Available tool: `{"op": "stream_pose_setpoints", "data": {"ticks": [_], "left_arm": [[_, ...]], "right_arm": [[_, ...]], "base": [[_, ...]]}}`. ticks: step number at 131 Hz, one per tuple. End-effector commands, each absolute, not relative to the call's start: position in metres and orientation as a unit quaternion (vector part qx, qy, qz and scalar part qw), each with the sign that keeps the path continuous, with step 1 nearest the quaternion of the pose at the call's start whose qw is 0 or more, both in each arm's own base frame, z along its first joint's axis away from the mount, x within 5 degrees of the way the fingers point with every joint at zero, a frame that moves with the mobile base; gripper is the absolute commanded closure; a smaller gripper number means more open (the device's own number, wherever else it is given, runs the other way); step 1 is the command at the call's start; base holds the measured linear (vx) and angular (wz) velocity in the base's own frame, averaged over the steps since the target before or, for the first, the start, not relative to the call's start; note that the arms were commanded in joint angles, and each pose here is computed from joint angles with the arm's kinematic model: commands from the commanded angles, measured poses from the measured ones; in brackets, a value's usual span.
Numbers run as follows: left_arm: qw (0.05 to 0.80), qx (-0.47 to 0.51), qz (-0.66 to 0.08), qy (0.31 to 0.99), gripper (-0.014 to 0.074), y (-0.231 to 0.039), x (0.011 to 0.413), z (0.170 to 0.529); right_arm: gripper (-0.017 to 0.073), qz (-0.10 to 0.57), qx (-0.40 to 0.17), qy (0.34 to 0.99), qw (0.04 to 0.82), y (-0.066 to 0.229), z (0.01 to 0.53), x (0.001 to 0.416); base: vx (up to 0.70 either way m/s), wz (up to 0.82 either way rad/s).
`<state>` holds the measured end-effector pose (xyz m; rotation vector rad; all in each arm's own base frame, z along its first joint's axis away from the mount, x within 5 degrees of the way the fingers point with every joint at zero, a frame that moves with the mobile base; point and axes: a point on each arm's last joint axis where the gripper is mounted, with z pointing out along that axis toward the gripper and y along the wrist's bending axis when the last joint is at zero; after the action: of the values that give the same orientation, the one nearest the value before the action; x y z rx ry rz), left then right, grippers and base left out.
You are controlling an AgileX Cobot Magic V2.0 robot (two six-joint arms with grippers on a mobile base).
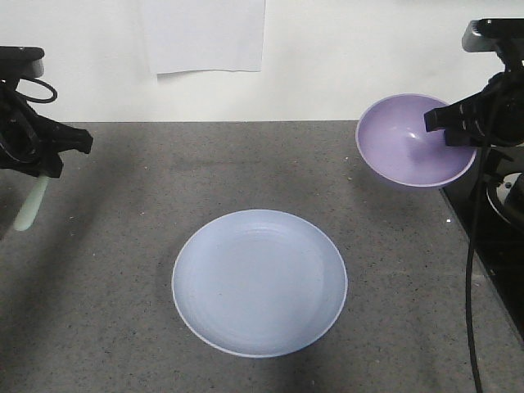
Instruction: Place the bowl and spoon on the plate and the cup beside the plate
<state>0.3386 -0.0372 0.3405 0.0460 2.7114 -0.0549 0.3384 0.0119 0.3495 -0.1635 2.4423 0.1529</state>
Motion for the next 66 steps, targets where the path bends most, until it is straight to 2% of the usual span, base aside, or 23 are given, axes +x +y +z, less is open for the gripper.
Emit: {"op": "stream_pose_setpoints", "data": {"ticks": [1,39,66], "left_arm": [[0.26,0.016,-0.026,0.965,0.0601,-0.0391,0.3329,0.363],[0.26,0.016,-0.026,0.965,0.0601,-0.0391,0.3329,0.363],[0.26,0.016,-0.026,0.965,0.0601,-0.0391,0.3329,0.363]], "right_arm": [[0.0563,0.056,-0.061,0.915,0.396,0.0113,0.3756,0.3332],[0.0563,0.056,-0.06,0.912,0.401,0.0112,0.3764,0.334],[0.0563,0.132,-0.023,0.909,0.395,0.021,0.3742,0.3373]], "base": [[0.0,0.0],[0.0,0.0],[0.0,0.0]]}}
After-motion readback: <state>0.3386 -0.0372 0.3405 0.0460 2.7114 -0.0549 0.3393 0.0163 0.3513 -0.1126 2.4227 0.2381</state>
